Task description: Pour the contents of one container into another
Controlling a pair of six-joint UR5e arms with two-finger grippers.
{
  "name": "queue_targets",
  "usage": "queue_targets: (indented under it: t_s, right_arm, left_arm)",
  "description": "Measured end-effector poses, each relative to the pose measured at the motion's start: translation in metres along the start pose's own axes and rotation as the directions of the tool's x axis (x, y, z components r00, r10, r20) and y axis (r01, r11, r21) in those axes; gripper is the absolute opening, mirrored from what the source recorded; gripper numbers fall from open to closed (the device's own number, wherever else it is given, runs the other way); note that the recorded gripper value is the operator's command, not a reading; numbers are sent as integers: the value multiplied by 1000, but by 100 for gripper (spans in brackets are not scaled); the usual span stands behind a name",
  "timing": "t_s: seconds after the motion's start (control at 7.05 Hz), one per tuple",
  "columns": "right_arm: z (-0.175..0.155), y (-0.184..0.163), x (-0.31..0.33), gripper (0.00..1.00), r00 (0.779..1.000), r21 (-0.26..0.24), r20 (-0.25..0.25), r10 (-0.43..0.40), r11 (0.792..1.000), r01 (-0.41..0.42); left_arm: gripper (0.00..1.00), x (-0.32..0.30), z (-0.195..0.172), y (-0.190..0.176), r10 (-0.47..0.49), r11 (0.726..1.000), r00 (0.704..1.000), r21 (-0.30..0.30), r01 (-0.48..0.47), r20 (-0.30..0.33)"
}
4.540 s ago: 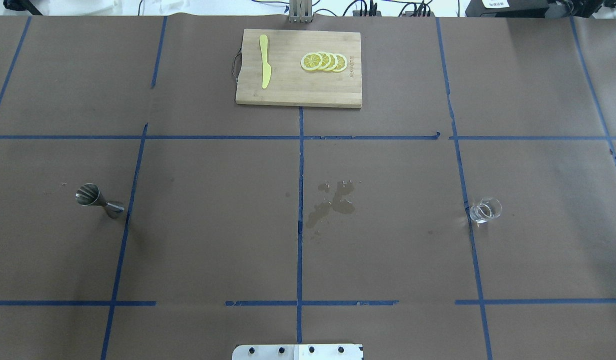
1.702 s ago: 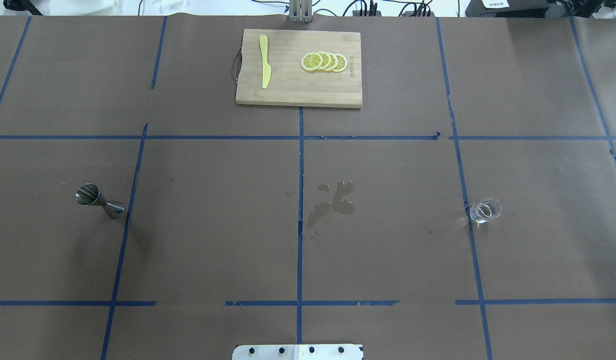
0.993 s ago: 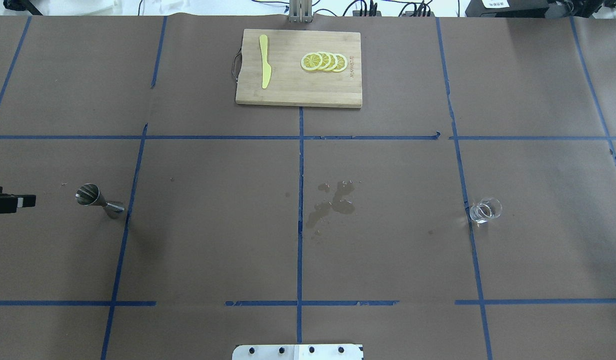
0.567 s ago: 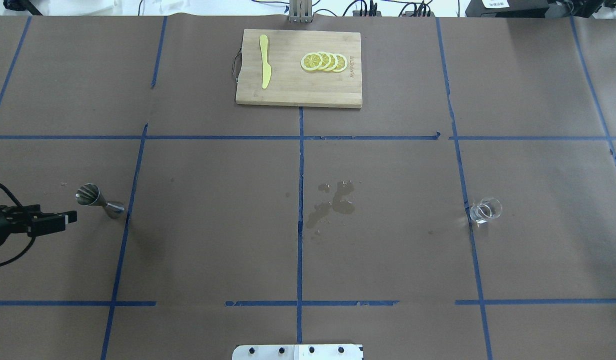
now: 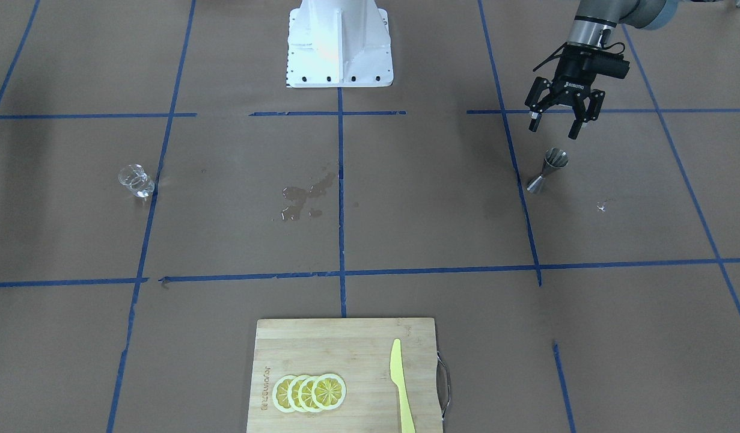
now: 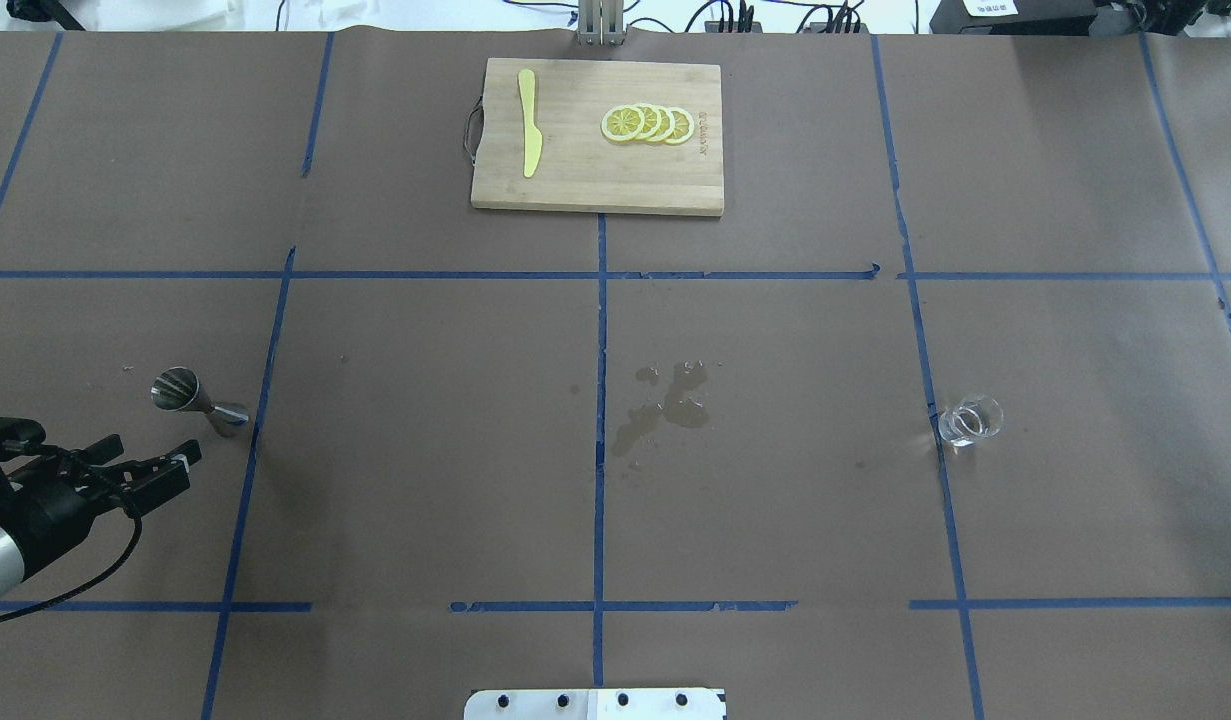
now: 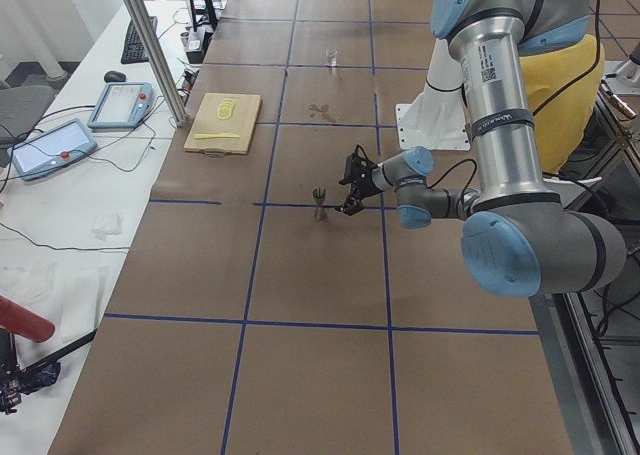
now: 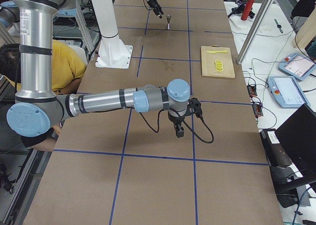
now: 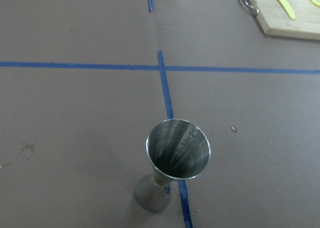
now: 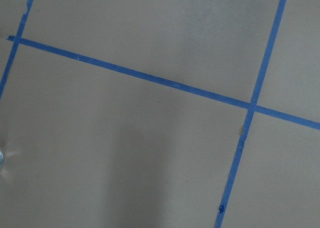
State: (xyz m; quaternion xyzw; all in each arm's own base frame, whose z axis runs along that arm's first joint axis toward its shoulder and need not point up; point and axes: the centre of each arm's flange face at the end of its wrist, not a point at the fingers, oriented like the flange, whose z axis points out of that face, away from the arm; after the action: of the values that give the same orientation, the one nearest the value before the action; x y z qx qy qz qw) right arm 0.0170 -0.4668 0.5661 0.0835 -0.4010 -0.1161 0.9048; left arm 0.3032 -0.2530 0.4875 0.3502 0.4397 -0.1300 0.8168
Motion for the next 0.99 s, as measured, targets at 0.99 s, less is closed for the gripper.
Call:
queue_targets:
  t_s: [0.99]
  right_arm:
    - [-1,-2,0,100,1000,2,-3,-3,1000,3]
  left_arm:
    - [99,-10,45,54,-4,959,996,284,-20,85]
